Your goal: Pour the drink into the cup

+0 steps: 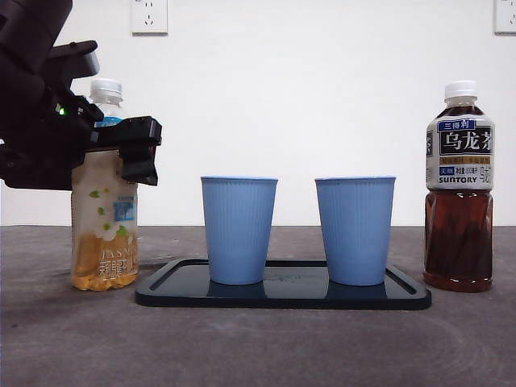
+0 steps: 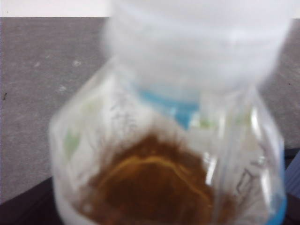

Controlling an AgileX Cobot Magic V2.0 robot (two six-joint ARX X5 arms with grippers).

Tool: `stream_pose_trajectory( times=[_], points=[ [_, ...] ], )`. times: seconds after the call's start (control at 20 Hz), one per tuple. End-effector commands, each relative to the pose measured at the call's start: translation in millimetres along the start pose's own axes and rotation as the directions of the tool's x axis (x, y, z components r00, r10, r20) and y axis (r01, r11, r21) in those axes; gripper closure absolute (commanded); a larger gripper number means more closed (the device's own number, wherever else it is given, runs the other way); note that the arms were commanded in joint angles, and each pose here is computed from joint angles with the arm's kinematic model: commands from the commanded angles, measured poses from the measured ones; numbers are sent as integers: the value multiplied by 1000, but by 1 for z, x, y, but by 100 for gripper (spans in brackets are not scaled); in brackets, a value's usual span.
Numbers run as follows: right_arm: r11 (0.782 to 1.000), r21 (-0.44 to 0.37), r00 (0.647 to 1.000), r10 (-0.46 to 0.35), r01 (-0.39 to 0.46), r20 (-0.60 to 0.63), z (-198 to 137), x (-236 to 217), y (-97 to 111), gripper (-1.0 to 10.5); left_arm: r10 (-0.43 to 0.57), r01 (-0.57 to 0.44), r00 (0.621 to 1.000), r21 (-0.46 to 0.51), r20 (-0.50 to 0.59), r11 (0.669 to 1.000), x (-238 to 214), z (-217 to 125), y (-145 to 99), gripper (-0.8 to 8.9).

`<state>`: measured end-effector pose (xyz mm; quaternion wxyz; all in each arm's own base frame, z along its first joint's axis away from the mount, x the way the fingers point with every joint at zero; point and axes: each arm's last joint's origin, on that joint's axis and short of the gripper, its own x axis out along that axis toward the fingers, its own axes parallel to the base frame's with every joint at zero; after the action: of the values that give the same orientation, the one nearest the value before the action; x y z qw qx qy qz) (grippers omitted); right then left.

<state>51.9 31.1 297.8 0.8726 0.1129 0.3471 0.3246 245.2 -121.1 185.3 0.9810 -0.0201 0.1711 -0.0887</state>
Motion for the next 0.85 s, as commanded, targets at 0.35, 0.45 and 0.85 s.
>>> stream_pose_trajectory(
  times=[0.35, 0.45, 0.85],
  points=[
    [1000, -2, 1000, 6, -6, 17, 3, -3, 3, 501, -47, 47, 998, -5, -48, 999, -44, 22, -6, 337],
    [1000, -7, 1000, 7, -7, 20, 4, -3, 3, 501, -55, 54, 995, -10, -78, 998, -64, 29, -4, 337],
    [999, -50, 999, 15, -12, 44, 6, -3, 3, 501, -234, 233, 963, -28, -132, 972, -148, 54, 7, 345]
  ],
)
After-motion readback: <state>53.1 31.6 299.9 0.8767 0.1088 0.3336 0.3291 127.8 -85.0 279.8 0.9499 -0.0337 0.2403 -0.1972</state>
